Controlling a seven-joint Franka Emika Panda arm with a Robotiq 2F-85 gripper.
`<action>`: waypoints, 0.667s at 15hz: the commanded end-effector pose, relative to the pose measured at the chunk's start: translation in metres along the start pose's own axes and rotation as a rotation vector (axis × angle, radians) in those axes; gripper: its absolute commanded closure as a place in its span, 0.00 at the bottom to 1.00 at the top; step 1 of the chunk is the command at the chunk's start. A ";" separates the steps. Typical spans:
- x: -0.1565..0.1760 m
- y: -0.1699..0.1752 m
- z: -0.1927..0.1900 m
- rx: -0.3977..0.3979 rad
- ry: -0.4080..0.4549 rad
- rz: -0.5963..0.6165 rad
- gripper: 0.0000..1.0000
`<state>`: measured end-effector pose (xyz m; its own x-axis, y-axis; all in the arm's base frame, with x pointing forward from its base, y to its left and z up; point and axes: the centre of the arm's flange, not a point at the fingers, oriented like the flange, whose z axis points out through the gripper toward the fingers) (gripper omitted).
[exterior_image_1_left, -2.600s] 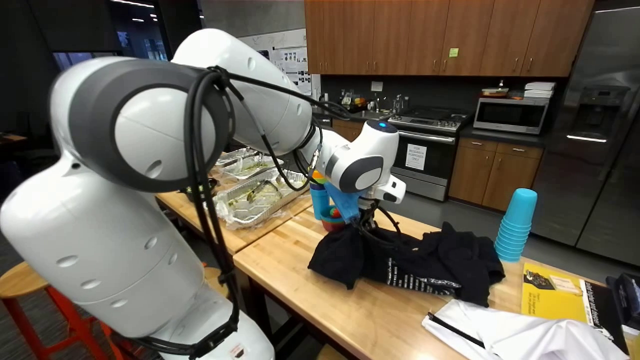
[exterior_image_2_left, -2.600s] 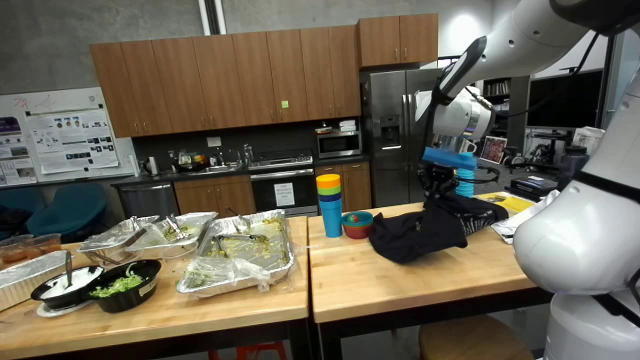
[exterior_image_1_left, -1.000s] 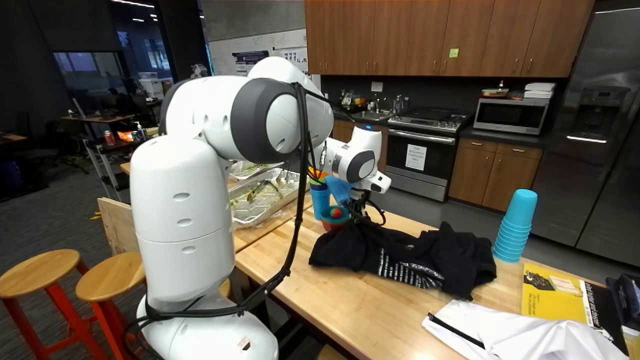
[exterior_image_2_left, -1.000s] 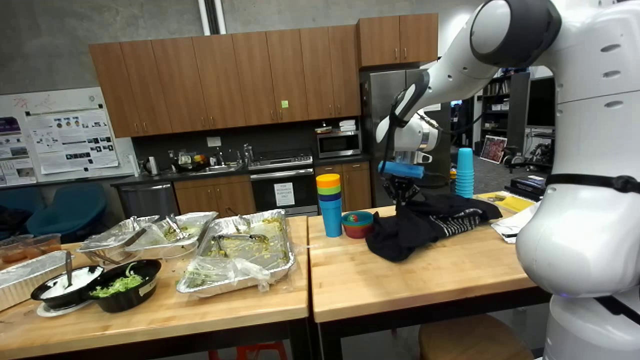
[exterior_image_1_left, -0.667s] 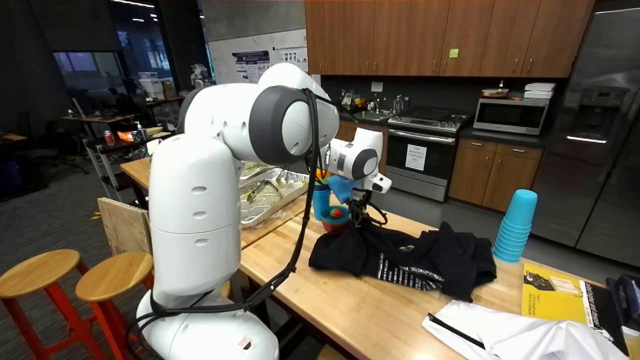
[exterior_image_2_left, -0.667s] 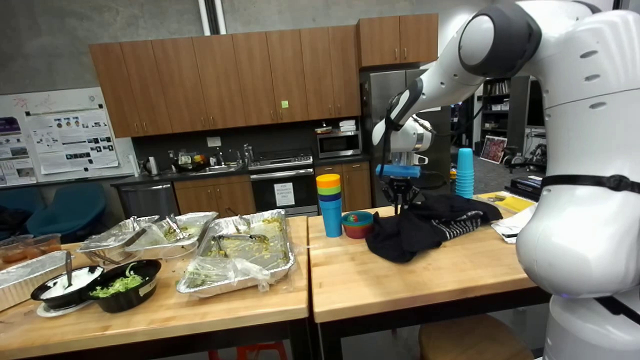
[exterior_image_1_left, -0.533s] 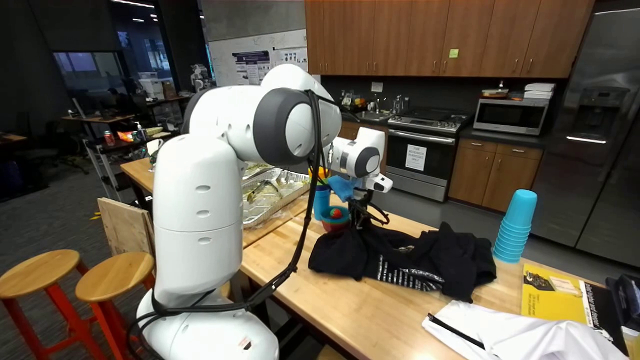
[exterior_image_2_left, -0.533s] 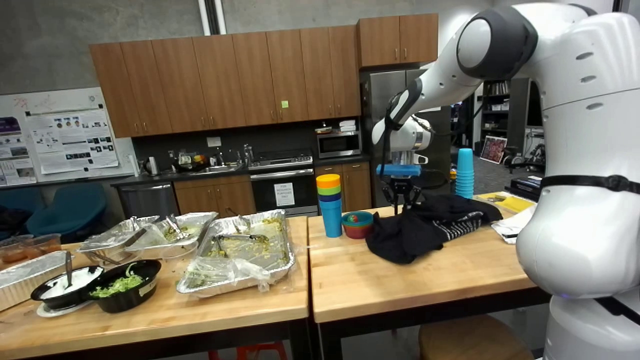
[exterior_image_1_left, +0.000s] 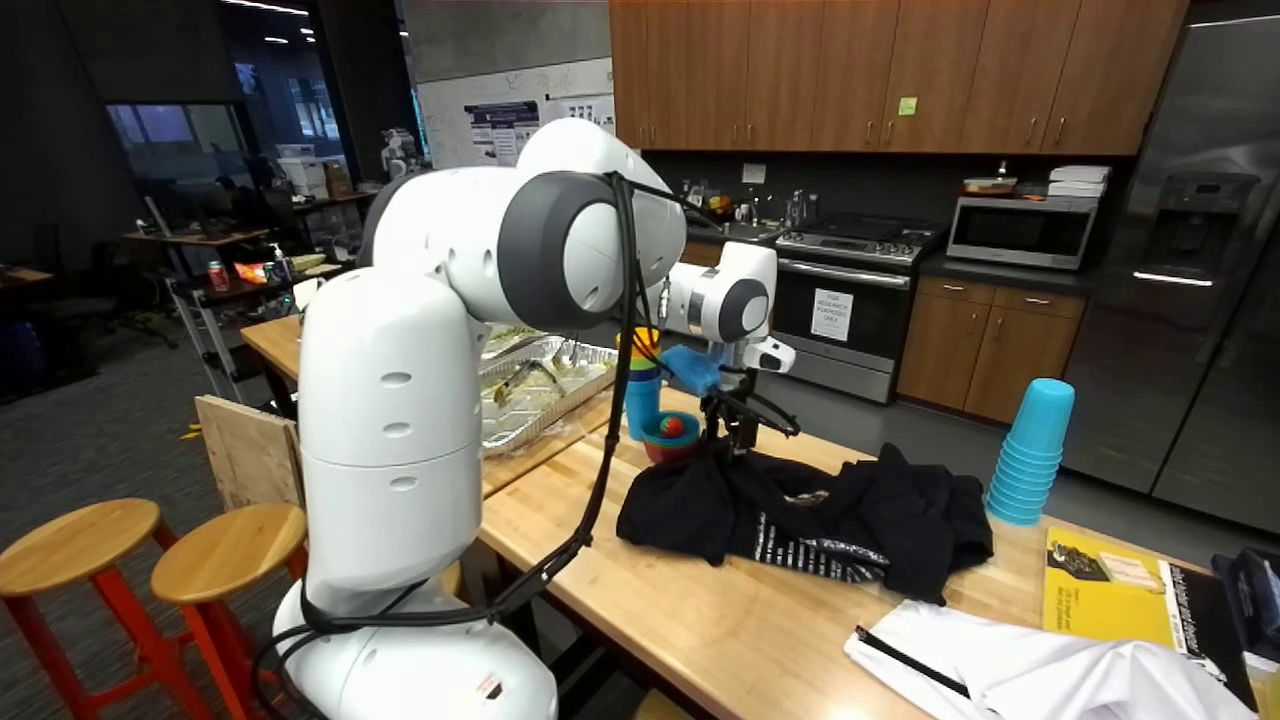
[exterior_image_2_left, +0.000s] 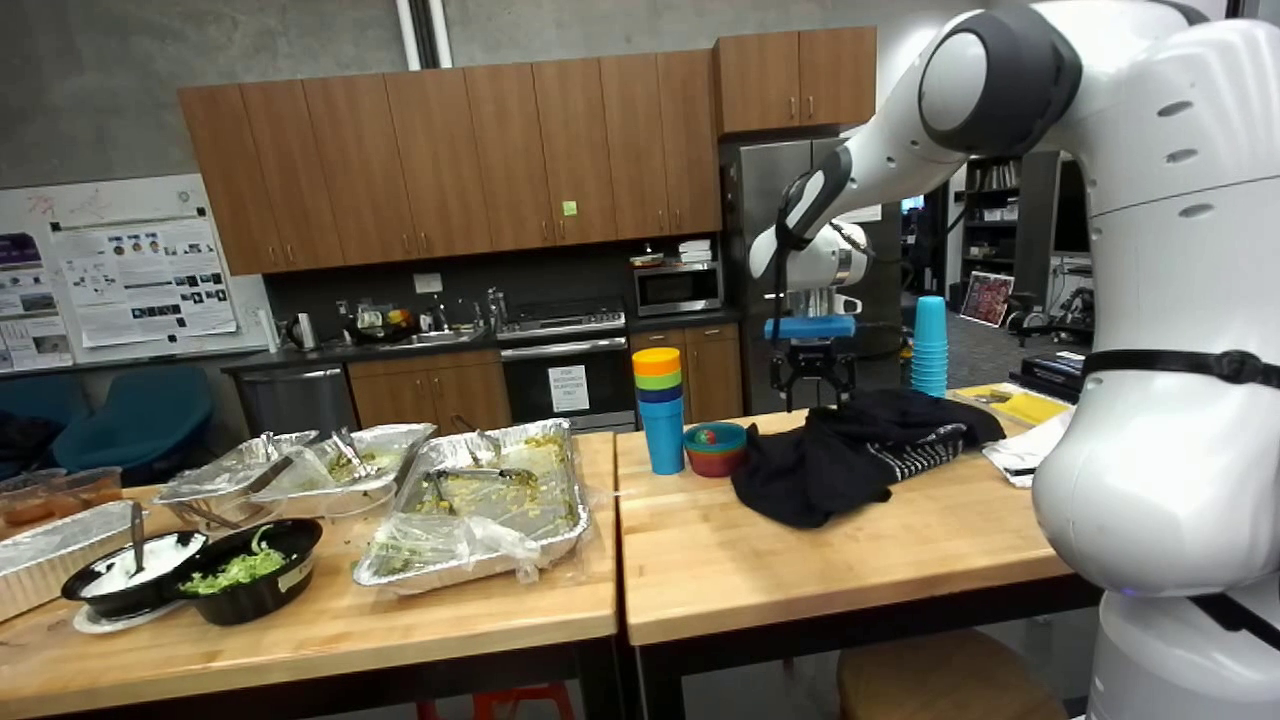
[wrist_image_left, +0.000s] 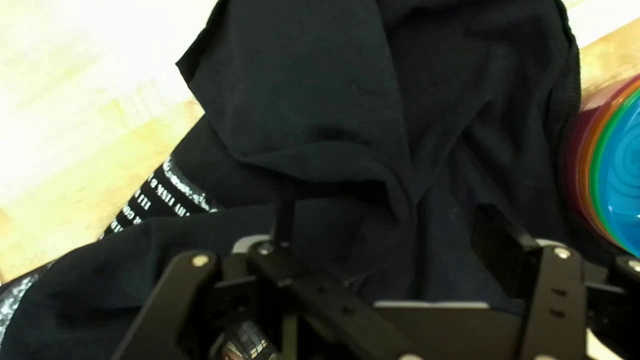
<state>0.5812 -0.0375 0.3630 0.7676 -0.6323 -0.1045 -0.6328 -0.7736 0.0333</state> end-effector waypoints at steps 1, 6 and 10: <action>-0.010 0.020 -0.024 -0.003 0.004 -0.060 0.00; -0.030 0.085 -0.028 -0.071 -0.110 -0.204 0.00; -0.042 0.144 -0.014 -0.095 -0.087 -0.327 0.00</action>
<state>0.5057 -0.1026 0.3854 0.8771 -0.4237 -0.2264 -0.4158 -0.9056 0.0839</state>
